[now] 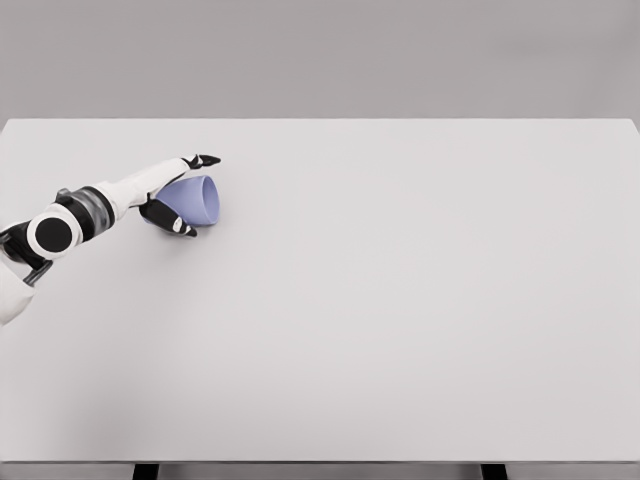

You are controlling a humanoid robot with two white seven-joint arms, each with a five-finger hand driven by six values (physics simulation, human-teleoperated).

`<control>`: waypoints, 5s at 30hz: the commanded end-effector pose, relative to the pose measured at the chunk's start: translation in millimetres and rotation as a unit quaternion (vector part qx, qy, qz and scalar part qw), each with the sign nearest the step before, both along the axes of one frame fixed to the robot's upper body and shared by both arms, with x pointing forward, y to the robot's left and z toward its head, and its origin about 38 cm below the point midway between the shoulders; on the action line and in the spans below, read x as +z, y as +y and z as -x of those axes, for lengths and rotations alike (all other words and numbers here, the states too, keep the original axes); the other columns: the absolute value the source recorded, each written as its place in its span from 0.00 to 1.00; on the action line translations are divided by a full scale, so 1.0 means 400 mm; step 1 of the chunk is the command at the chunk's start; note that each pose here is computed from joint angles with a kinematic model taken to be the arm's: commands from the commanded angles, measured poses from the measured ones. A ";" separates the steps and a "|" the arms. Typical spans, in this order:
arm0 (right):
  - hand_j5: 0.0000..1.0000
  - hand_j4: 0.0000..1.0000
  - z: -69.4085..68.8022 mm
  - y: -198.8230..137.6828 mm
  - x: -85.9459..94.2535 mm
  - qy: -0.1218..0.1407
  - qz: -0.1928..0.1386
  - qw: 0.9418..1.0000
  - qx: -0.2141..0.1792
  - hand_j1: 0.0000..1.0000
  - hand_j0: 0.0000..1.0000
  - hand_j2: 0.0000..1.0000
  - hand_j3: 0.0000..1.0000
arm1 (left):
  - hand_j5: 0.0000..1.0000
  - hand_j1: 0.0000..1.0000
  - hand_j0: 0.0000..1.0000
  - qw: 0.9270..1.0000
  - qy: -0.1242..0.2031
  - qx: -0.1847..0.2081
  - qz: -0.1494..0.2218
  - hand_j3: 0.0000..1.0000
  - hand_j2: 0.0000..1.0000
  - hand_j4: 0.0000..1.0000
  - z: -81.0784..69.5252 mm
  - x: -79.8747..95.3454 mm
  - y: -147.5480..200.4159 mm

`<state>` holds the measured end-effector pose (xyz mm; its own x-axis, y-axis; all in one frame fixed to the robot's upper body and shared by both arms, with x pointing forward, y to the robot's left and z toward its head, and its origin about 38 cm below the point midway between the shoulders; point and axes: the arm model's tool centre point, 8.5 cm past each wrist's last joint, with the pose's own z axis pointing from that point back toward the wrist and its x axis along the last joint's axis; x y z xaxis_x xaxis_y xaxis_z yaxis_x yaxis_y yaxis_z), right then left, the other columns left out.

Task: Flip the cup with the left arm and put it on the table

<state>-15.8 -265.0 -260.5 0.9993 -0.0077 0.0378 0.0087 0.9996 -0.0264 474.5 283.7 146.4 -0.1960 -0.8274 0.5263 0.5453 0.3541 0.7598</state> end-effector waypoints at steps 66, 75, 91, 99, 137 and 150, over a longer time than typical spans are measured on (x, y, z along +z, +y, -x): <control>1.00 1.00 0.000 0.000 0.000 0.000 0.000 1.000 0.000 1.00 1.00 1.00 1.00 | 0.79 0.79 0.79 0.976 -0.041 0.037 0.213 0.79 0.79 0.79 -0.014 0.135 0.015; 1.00 1.00 0.000 0.000 0.000 0.000 0.000 1.000 0.000 1.00 1.00 1.00 1.00 | 0.80 0.80 0.80 0.964 -0.041 0.049 0.259 0.80 0.80 0.80 -0.003 0.125 0.023; 1.00 1.00 0.000 0.000 0.000 0.000 0.000 1.000 0.000 1.00 1.00 1.00 1.00 | 0.81 0.81 0.81 0.937 -0.034 0.078 0.339 0.81 0.81 0.81 0.009 0.069 -0.006; 1.00 1.00 0.000 0.000 0.000 0.000 0.000 1.000 0.000 1.00 1.00 1.00 1.00 | 0.81 0.81 0.81 0.925 -0.028 0.092 0.368 0.81 0.81 0.81 0.023 0.040 -0.012; 1.00 1.00 0.000 0.000 0.000 0.000 0.000 1.000 0.000 1.00 1.00 1.00 1.00 | 0.93 0.93 0.93 0.902 -0.003 0.128 0.411 0.93 0.93 0.93 0.061 -0.046 -0.021; 1.00 1.00 0.000 0.000 0.000 0.000 0.000 1.000 0.000 1.00 1.00 1.00 1.00 | 1.00 1.00 1.00 0.903 -0.004 0.127 0.410 1.00 1.00 1.00 0.060 -0.041 -0.020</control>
<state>-15.8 -265.0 -260.5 0.9993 -0.0077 0.0378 0.0087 0.9996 -0.0263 450.4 275.7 128.8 -0.0586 -0.1812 0.9817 0.3618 0.9127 0.1900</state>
